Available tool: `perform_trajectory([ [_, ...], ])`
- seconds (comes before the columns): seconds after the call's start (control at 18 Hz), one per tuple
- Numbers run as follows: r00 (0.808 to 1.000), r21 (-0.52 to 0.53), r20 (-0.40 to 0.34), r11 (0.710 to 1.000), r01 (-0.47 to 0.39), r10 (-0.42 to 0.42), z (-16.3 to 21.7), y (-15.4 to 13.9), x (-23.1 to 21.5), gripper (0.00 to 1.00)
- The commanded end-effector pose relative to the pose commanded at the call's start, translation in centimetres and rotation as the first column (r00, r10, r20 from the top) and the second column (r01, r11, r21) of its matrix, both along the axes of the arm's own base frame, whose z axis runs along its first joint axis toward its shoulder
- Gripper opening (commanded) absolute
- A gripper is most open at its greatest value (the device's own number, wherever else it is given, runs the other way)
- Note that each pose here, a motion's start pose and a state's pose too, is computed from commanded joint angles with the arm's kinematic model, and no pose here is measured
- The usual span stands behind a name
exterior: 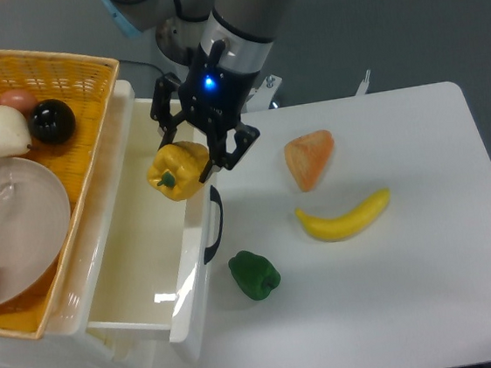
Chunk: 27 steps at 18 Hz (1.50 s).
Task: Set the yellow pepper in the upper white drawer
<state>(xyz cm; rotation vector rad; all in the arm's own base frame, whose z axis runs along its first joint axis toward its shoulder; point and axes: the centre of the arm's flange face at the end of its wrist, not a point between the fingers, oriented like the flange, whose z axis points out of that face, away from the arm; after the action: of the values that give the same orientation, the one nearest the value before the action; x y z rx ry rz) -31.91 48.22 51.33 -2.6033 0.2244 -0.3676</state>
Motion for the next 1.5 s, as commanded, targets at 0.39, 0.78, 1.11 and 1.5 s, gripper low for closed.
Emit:
perform_trajectory([
  [0.39,1.000,0.006,-0.011,1.000,0.010,-0.010,-0.4,0.3,0.0,0.36],
  [0.78,0.999,0.017,-0.040,0.999,0.031,-0.030,-0.6,1.0,0.8,0.88],
  [1.11,0.997,0.007,-0.059,0.999,0.044,-0.043,-0.5,1.4,1.7,1.00],
  [1.5,0.991,0.007,-0.117,0.997,0.072,-0.071,-0.2,0.7,0.3,1.00],
])
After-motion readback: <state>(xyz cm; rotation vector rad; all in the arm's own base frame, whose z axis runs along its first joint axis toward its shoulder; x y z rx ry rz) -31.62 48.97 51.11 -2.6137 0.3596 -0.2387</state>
